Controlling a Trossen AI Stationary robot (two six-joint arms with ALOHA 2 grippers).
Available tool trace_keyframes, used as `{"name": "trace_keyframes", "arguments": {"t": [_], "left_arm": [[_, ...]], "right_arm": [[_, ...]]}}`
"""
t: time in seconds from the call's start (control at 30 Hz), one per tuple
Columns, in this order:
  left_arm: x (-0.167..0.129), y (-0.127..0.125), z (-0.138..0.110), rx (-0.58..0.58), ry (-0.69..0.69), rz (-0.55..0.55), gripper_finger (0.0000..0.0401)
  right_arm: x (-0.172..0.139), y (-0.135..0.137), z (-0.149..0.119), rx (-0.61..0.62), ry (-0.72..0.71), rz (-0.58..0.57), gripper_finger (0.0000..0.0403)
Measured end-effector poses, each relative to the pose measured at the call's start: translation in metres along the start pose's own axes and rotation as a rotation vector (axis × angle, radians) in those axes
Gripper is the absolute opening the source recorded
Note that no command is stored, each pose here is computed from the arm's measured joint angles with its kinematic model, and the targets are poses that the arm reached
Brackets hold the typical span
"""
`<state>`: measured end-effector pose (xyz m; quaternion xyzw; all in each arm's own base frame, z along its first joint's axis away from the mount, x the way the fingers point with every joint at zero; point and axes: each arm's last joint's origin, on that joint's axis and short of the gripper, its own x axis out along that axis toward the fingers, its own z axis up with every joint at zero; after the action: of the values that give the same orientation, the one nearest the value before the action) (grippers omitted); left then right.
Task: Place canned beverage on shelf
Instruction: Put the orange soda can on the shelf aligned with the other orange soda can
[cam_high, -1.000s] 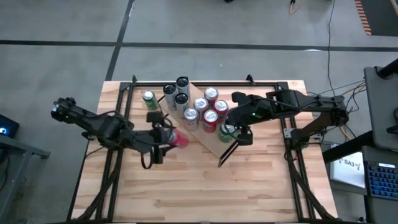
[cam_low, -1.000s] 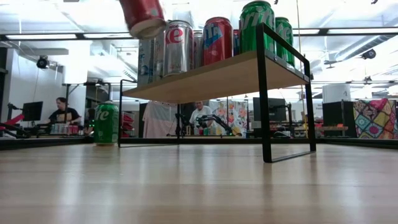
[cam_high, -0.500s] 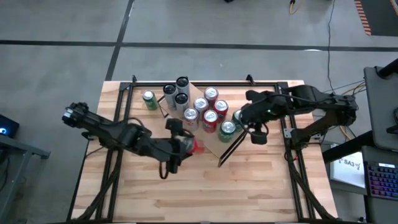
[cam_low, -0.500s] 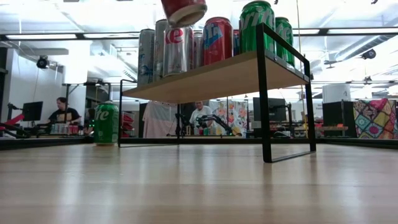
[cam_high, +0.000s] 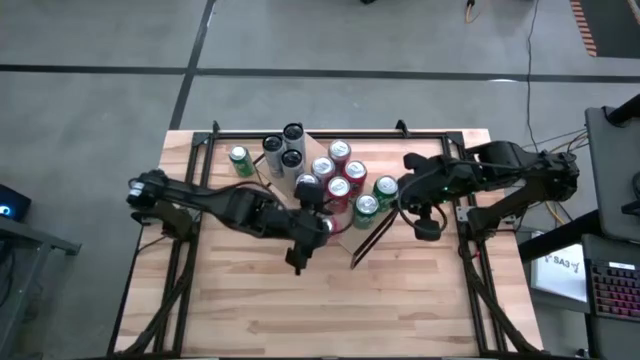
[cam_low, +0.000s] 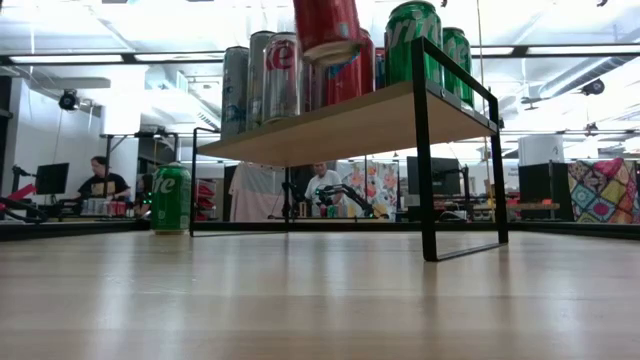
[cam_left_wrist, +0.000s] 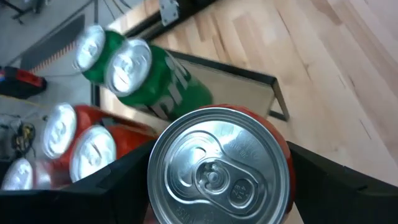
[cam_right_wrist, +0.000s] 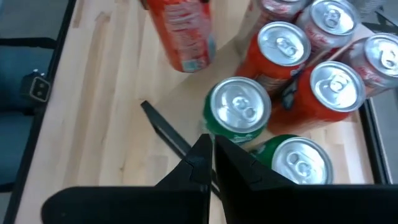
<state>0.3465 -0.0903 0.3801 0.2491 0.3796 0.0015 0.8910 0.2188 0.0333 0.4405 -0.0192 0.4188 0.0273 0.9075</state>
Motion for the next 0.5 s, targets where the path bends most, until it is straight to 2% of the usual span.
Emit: {"name": "trace_keyframes", "arguments": {"t": [0.5], "left_arm": [[0.021,0.017,0.006,0.085,0.052,-0.123,0.0291]], "right_arm": [[-0.001,0.018,-0.002,-0.035,0.003,0.048,0.0009]]}}
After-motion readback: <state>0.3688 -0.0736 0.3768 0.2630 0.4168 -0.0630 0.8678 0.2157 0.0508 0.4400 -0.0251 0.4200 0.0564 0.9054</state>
